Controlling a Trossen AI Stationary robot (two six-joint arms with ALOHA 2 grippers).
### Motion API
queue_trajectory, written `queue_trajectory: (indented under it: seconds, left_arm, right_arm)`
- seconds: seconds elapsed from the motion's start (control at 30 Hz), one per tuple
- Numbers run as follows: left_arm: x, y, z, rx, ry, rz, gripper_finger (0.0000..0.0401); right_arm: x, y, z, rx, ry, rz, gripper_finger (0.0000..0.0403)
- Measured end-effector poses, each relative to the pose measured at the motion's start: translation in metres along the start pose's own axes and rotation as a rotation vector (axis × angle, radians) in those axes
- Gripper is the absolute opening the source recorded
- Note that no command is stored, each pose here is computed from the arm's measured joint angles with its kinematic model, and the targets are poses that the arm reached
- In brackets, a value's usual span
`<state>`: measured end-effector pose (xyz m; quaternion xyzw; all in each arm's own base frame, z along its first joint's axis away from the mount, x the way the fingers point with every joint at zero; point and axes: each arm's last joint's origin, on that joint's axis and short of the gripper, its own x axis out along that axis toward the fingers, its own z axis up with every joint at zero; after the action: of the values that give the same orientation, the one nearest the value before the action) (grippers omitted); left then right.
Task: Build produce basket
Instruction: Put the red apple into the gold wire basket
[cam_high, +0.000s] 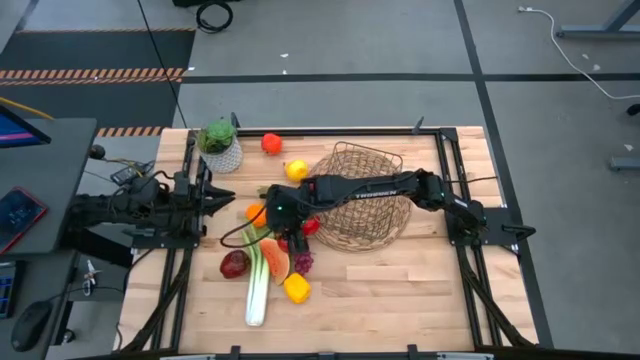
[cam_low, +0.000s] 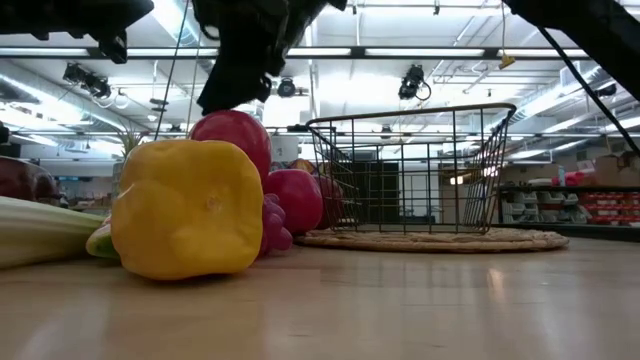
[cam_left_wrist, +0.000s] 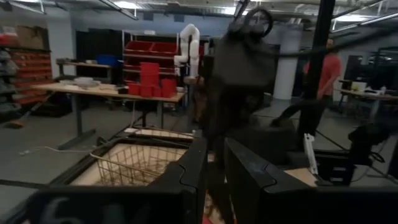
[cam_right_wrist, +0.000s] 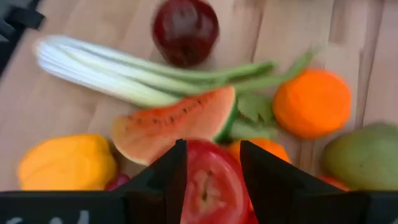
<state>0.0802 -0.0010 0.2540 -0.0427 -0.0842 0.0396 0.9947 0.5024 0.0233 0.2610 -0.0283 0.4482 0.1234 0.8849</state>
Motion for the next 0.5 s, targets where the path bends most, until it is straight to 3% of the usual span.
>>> queue_trajectory:
  seconds: [0.5]
  left_arm:
    - [0.0,-0.003,-0.002,-0.011,0.023,-0.038,0.0056]
  right_arm:
    - [-0.005,-0.012,-0.005,0.098,0.02,0.071,0.0091]
